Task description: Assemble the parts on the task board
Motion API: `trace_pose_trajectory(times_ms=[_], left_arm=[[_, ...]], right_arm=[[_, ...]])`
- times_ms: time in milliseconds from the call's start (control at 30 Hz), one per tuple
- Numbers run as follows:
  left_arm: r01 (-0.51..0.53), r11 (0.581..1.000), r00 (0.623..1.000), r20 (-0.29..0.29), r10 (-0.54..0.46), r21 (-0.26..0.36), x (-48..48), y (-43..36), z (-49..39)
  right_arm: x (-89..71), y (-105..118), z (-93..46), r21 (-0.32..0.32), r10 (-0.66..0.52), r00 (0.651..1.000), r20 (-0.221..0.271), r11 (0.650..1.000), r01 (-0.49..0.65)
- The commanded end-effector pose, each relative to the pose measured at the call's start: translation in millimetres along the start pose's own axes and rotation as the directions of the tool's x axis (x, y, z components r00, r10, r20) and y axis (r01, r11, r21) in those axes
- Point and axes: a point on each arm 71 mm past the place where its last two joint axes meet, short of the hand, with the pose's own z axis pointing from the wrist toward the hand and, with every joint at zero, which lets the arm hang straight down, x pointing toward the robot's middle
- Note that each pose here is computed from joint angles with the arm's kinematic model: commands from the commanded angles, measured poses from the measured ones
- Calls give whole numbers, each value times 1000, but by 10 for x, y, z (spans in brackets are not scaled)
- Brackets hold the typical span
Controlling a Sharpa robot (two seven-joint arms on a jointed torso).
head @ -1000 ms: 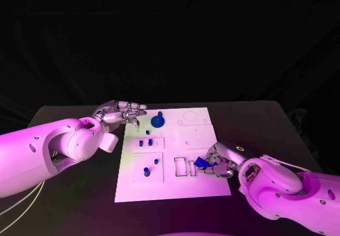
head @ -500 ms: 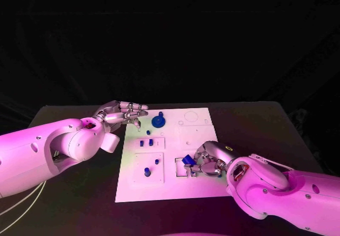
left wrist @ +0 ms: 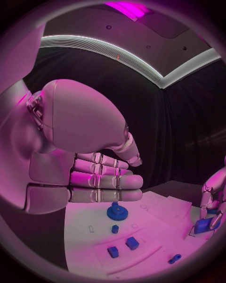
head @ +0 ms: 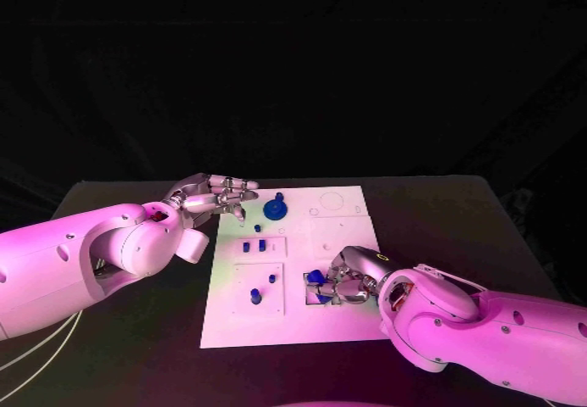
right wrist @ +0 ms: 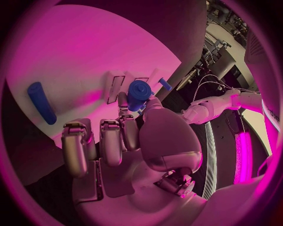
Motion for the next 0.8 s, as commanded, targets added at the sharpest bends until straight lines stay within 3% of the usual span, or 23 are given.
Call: trace_pose_trajectory(times_ms=[33,367,533,800], left_arm=[[7,1000,1000,-21,-7,4,29,-10,2],[7,1000,1000,-19,-7,4,22,-10,-2],[7,1000,1000,-17,-7,3,15,-9,-5],[6,1000,1000,-15,-6,3,6,-9,-11]], right_arm=[[28,9,10,2,-31,999,-27,1000,31],[26,35,21,-9,-48,999,-12,999,48],[-1,29,12,-13,-53,998,19,998,53],[-48,-1,-78,-31,-53,997,48,998,54]])
